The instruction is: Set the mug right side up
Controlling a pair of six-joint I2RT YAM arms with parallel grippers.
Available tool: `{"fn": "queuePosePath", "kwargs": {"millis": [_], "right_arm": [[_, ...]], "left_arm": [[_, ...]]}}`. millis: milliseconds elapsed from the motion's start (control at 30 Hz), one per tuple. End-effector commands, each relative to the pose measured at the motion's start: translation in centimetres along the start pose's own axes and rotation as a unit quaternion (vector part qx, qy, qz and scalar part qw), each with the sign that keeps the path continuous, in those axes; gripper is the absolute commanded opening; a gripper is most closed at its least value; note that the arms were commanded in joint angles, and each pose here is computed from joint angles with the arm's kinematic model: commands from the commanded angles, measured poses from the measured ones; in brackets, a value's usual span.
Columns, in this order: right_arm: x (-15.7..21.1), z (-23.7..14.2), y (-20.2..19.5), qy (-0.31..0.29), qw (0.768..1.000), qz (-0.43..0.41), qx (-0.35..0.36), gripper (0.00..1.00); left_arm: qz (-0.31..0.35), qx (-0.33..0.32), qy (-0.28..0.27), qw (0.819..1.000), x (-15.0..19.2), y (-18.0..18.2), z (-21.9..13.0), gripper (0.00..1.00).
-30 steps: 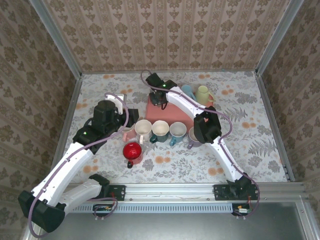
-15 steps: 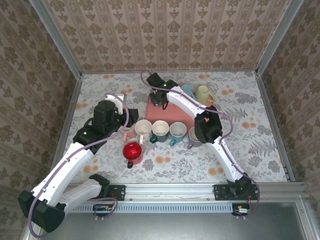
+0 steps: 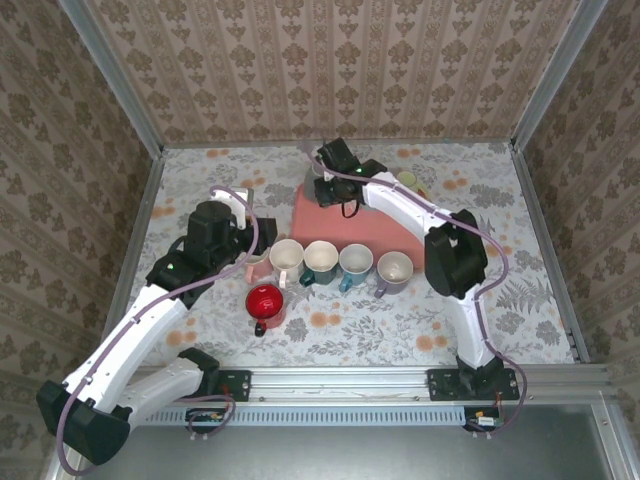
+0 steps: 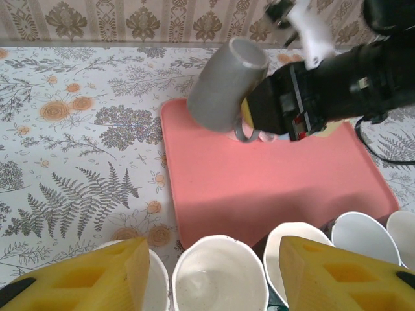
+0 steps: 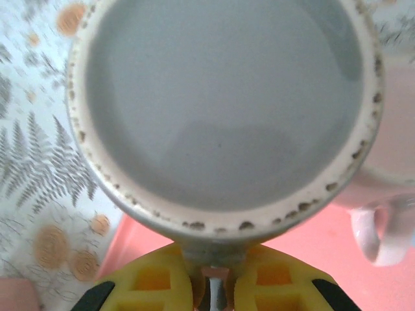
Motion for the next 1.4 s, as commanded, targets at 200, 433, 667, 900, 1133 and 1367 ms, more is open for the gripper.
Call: {"fn": "queuePosePath", "kwargs": {"millis": [200, 433, 667, 900, 1133, 1367], "right_arm": [[-5.2, -11.5, 2.4, -0.169, 0.965, 0.070, -0.190, 0.00], [-4.8, -19.7, 1.7, -0.235, 0.901, 0.136, -0.339, 0.00], [-3.1, -27.0, 1.4, -0.280, 0.844, 0.149, -0.433, 0.00], [-1.8, -30.2, 1.2, -0.295, 0.790, 0.180, -0.506, 0.00], [-0.8, -31.3, 2.1, -0.288, 0.762, 0.185, -0.549, 0.00], [0.7, -31.3, 3.2, -0.271, 0.755, 0.177, -0.570, 0.00]], "left_arm": [[-0.042, 0.077, -0.014, 0.996, -1.2, -0.8, 0.3, 0.73], [-0.133, 0.244, -0.060, 0.959, -5.2, -3.4, -0.1, 0.81], [-0.201, 0.424, -0.143, 0.871, -9.5, -5.9, -1.4, 0.82], [-0.213, 0.503, -0.164, 0.821, -11.4, -8.4, -1.7, 0.82], [-0.215, 0.519, -0.172, 0.809, -12.2, -9.3, -0.8, 0.81], [-0.209, 0.523, -0.171, 0.809, -12.7, -9.9, 0.3, 0.75]]}}
Point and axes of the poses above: each hand's point on the last joint's axis, 136 mm out from that joint toward the fingers, its own z axis out along the fingers, its own y axis along the line the jaws close on, x = y × z, the point moved 7 cm from there along -z, back along the fingers, and after that the axes turned 9 degrees about z, right-handed, at the moved point
